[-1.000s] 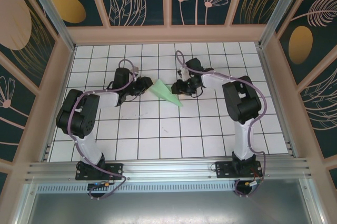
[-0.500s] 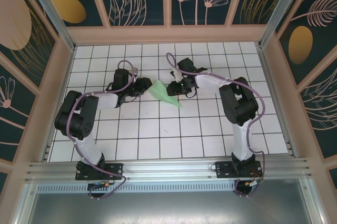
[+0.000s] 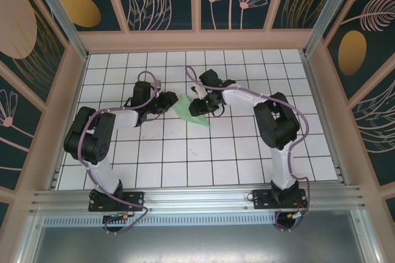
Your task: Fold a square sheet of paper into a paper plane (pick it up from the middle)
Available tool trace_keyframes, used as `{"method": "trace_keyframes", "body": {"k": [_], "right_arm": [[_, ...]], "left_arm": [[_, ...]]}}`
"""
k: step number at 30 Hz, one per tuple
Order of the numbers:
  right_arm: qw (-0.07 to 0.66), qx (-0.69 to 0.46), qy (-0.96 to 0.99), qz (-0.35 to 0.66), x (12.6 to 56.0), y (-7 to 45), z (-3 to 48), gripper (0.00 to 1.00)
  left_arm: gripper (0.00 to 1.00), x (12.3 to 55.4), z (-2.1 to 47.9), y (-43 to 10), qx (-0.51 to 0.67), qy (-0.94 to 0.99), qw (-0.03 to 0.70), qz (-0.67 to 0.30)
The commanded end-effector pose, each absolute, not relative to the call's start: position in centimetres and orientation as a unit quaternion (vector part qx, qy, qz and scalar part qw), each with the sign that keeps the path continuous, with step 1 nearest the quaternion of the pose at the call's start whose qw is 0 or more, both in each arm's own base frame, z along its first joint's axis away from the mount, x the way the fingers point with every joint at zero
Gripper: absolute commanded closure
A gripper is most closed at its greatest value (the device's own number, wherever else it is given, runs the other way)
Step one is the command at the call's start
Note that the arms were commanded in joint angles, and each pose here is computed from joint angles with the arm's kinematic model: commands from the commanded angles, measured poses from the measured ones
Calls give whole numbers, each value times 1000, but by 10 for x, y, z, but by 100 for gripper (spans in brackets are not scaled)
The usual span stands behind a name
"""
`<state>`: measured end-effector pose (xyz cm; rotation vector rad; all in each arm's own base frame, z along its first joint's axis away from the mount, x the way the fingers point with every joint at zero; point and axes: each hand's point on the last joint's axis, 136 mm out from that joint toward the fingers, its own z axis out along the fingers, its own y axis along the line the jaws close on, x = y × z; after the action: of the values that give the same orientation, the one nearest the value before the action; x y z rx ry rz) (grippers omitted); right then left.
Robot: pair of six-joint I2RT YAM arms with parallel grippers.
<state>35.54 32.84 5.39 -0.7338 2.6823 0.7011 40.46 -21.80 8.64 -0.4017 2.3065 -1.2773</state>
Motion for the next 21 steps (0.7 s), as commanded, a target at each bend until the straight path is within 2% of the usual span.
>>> {"method": "trace_keyframes", "body": {"k": [1,8,11,13,21], "right_arm": [[129,-272,925,230,348,332,51,52],[123,-284,921,236,338,334,54,49],[119,-282,929,209,339,329,44,49],[114,-282,933,194,339,325,37,58],[120,-272,943,150,342,320,26,62]], "left_arm": [[69,404,95,-217,-137,841,248,-461],[69,403,94,-214,-141,845,251,-450],[69,403,95,-213,-142,845,253,-450],[69,402,96,-212,-141,845,254,-449],[69,400,102,-208,-142,844,267,-443]]}}
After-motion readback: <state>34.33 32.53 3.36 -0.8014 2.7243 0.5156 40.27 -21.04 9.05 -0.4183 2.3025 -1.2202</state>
